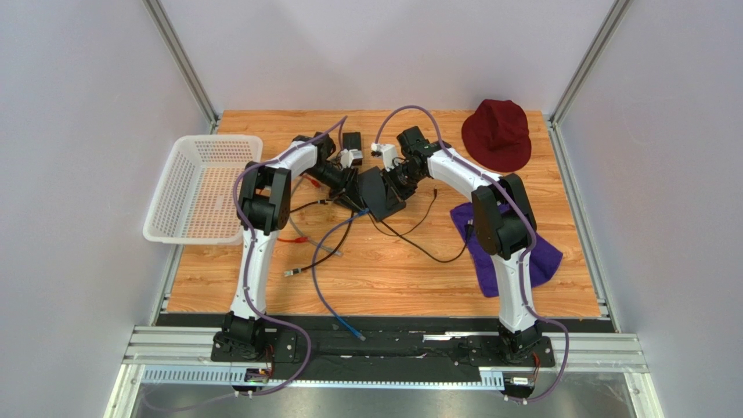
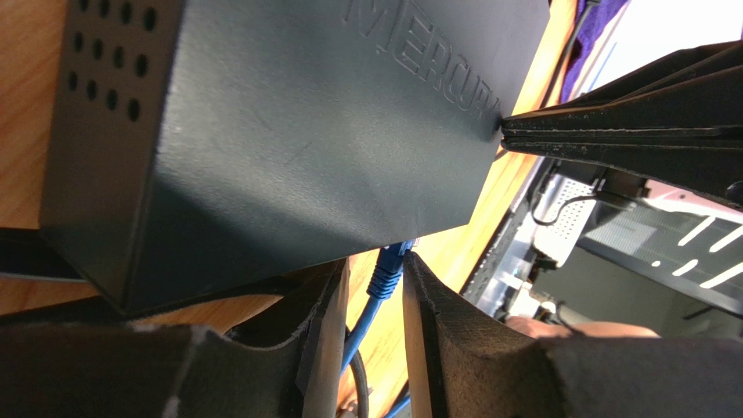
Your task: Pull the plug from the switch port
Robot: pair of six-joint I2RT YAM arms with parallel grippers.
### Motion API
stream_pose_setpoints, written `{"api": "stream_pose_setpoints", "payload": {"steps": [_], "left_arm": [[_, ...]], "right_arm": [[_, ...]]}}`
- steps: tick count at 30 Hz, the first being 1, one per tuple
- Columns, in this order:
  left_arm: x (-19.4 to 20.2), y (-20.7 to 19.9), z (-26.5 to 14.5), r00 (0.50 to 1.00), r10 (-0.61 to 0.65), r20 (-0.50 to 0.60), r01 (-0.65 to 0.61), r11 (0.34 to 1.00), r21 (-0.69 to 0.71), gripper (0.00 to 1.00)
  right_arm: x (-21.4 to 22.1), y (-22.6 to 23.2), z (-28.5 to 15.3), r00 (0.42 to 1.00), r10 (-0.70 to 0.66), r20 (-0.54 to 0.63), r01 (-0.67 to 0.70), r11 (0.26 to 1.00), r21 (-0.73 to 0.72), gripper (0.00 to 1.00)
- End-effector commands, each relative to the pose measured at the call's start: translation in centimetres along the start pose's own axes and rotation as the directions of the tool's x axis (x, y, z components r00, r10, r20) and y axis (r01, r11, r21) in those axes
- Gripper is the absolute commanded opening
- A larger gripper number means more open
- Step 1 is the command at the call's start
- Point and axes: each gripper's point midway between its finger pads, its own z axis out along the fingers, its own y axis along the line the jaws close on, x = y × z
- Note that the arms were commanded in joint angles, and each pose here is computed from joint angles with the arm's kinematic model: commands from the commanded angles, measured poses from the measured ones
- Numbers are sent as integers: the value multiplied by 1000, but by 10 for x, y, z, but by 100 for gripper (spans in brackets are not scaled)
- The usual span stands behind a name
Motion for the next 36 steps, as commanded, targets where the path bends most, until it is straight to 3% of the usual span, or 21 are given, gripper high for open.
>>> {"api": "stream_pose_setpoints", "payload": {"steps": [1, 15, 22, 28, 36], "left_arm": [[-9, 3, 2, 1000, 16, 16, -17, 1000, 12, 35], [-6, -13, 15, 999, 31, -10, -30, 997, 77, 30], [-8, -30, 16, 1000, 20, -10, -17, 972, 236, 34], [-4, -19, 18, 1000, -22, -15, 24, 982, 187, 34], [-5, -26, 23, 998, -60, -10, 61, 973, 223, 34]], "right_arm": [[28, -16, 20, 995, -1, -96, 6, 999, 53, 0], [32, -17, 18, 995, -8, -102, 15, 998, 63, 0], [32, -19, 16, 995, -6, -102, 13, 997, 71, 0], [32, -18, 18, 995, 3, -100, 4, 998, 67, 0], [33, -16, 20, 995, 15, -100, -9, 998, 59, 0]]}}
